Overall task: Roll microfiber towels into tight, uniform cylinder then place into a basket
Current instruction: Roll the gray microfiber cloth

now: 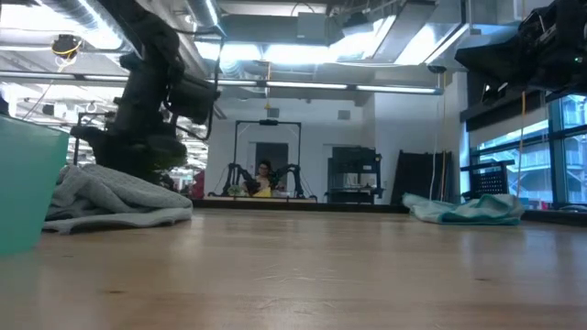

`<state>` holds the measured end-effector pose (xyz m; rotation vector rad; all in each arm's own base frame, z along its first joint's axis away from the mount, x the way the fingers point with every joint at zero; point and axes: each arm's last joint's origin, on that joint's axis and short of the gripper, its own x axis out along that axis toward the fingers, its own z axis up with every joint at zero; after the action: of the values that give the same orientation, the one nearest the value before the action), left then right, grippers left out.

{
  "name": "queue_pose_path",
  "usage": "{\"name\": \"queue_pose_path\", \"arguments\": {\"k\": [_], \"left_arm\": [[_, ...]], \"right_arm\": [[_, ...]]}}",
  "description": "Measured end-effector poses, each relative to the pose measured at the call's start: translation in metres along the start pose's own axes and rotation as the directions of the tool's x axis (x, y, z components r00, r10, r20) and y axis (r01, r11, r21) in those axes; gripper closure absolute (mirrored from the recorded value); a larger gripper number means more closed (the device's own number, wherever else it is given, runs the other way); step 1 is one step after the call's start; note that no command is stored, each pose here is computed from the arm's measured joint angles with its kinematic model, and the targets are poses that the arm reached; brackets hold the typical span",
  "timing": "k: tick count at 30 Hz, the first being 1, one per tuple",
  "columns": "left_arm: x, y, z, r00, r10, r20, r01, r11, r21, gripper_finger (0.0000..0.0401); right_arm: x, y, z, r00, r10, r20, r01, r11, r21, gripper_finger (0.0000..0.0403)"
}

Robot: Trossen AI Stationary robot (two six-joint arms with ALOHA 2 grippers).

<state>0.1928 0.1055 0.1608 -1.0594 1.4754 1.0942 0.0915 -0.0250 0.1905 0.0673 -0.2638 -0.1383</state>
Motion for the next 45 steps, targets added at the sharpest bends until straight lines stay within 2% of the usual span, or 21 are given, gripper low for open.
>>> {"name": "queue_pose_path", "arguments": {"k": [7, 16, 24, 29, 35, 39, 45], "left_arm": [[0.008, 0.0, 0.001, 0.997, 0.068, -0.038, -0.069, 0.998, -0.002, 0.0314], [0.012, 0.0, 0.002, 0.998, 0.065, 0.008, -0.065, 0.998, -0.003, 0.0313], [0.033, 0.011, -0.008, 0.995, 0.084, -0.058, -0.084, 0.996, -0.008, 0.0313], [0.035, 0.011, -0.008, 0.995, 0.079, -0.054, -0.077, 0.996, 0.054, 0.0313], [0.034, 0.011, -0.008, 0.996, 0.075, -0.05, -0.062, 0.971, 0.231, 0.0313], [0.028, 0.009, -0.006, 0.996, 0.084, -0.032, -0.074, 0.968, 0.239, 0.0315], [0.014, 0.008, -0.003, 1.0, 0.015, 0.01, -0.017, 0.974, 0.224, 0.0325]], "right_arm": [[0.0, 0.0, 0.0, 1.0, 0.0, -0.001, 0.0, 1.0, 0.0, 0.0384], [0.0, 0.0, 0.0, 1.0, 0.0, -0.001, 0.0, 1.0, -0.002, 0.0384], [0.0, 0.0, 0.0, 1.0, 0.0, -0.001, 0.0, 1.0, -0.002, 0.0384], [0.0, 0.0, 0.0, 1.0, 0.0, 0.0, 0.0, 1.0, -0.003, 0.0384], [0.0, 0.0, 0.0, 1.0, 0.0, -0.001, 0.0, 1.0, -0.003, 0.0384], [0.0, 0.0, 0.0, 1.0, 0.0, -0.001, 0.0, 1.0, -0.001, 0.0384], [0.0, 0.0, 0.0, 1.0, -0.001, 0.0, 0.001, 1.0, -0.004, 0.0384]]}}
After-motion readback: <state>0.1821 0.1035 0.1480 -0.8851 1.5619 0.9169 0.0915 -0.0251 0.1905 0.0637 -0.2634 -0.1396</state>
